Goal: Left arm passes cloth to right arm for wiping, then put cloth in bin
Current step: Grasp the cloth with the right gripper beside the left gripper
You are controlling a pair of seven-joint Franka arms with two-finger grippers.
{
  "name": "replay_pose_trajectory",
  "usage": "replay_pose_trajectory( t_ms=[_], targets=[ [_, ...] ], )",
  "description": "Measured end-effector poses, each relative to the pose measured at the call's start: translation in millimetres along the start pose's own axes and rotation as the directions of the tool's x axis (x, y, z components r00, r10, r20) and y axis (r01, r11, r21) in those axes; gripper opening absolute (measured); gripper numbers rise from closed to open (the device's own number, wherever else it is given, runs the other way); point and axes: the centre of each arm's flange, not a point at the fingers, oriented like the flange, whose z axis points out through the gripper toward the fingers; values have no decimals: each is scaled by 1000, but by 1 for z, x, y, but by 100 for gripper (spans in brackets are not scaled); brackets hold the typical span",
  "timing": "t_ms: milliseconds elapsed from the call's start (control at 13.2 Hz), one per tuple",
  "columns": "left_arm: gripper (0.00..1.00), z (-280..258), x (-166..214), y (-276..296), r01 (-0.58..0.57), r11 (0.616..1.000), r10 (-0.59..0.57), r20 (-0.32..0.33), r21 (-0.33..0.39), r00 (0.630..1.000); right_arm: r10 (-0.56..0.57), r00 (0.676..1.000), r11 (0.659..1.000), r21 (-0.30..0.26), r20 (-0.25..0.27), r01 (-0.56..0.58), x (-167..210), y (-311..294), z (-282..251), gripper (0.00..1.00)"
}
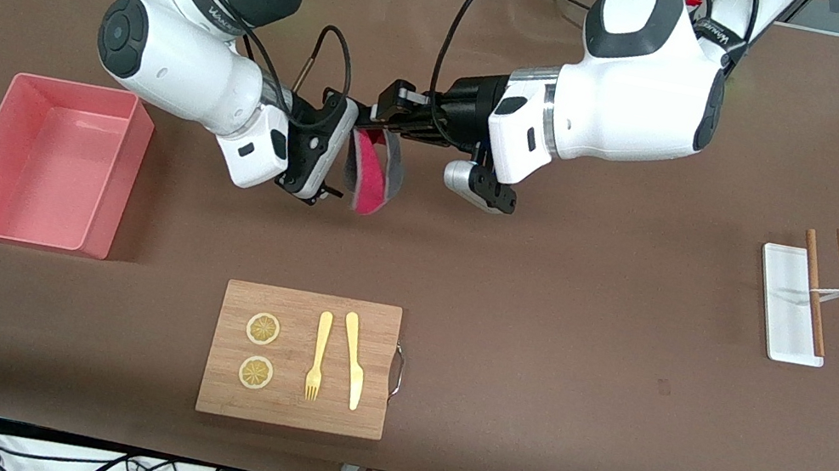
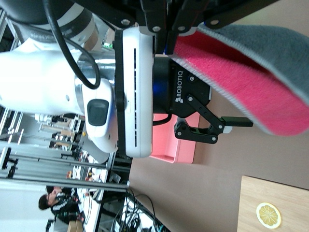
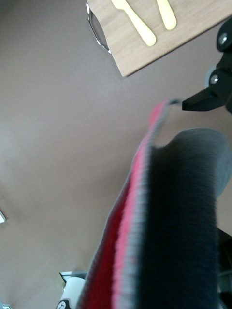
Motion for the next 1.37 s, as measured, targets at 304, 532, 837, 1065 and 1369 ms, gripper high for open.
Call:
replay_pose_trajectory(
  t_ms=[304,532,837,1065,1369],
  targets=[
    [2,1,0,1,14,1000,-14,-16,-5,1000,5,1000,1000,-6,-14,-5,1,2,-1,100],
    [2,1,1,0,16,1000,-16,-17,-5,1000,15,1000,1000,-5,-15,-15,1,2,0,85],
    [2,0,2,0,18,1000,-18,-19,-4,1000,27,999,1000,0,-18,-27,1,2,2,37],
    [2,-1,3,0,18,1000,-18,-25,-6,1000,48,998,998,29,-39,-47,3,4,5,3],
    [2,4,-3,5,13,1000,-14,-33,-17,999,71,997,993,93,7,-71,7,-5,-5,2]
  ],
)
